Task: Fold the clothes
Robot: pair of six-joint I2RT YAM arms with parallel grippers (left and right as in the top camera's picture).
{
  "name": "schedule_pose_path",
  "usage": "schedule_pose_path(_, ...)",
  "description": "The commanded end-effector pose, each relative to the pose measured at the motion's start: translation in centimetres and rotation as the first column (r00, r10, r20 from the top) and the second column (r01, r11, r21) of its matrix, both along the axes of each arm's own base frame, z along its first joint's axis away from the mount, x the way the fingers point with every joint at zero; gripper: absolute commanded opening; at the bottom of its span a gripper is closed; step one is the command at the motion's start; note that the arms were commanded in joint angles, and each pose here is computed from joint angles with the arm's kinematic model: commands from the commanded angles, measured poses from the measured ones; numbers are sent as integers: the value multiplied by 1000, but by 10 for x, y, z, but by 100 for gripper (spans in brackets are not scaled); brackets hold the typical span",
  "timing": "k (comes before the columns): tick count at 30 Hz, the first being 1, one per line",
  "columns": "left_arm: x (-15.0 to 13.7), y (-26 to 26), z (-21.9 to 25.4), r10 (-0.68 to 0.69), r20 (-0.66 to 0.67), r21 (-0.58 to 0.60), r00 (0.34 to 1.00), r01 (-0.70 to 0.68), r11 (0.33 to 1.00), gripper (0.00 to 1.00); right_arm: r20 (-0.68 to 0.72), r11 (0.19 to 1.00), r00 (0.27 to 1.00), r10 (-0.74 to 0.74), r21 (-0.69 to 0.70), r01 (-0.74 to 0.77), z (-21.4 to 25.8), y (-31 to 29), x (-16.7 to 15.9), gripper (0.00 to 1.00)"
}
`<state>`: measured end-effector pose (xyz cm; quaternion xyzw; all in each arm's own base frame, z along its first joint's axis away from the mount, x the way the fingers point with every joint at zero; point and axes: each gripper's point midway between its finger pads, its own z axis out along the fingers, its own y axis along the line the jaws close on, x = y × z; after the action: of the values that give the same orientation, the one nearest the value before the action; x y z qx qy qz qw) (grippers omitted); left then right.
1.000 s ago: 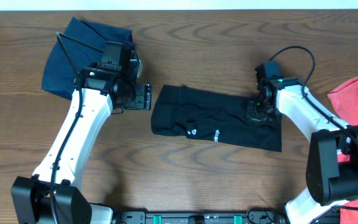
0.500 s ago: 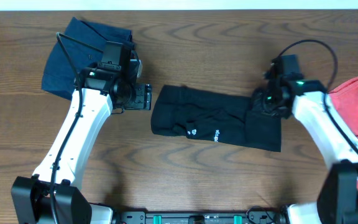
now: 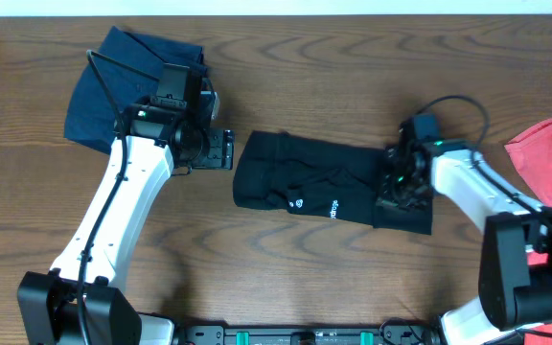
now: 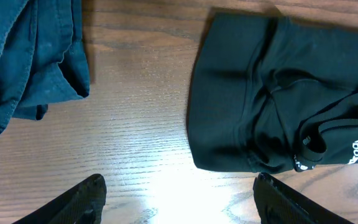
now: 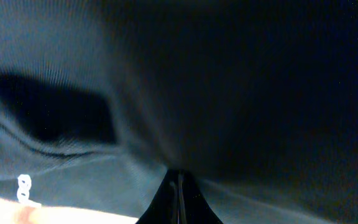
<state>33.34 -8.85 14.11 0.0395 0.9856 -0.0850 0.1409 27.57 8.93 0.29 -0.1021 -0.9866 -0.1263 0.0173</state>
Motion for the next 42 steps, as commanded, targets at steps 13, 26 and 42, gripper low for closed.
schedule_pose_path(13,-17,-28,9,-47,-66,-156,997,37,987,78,270,983,946,-178,92,159,53,-46,78,5)
schedule_pose_path(26,-41,-54,-17,-138,-139,-145,981,118,982,78,190,968,956,-223,158,195,-15,2,99,1)
schedule_pose_path(42,-21,-64,-72,-72,-107,-197,992,49,979,99,531,977,833,-157,208,51,139,-37,97,51)
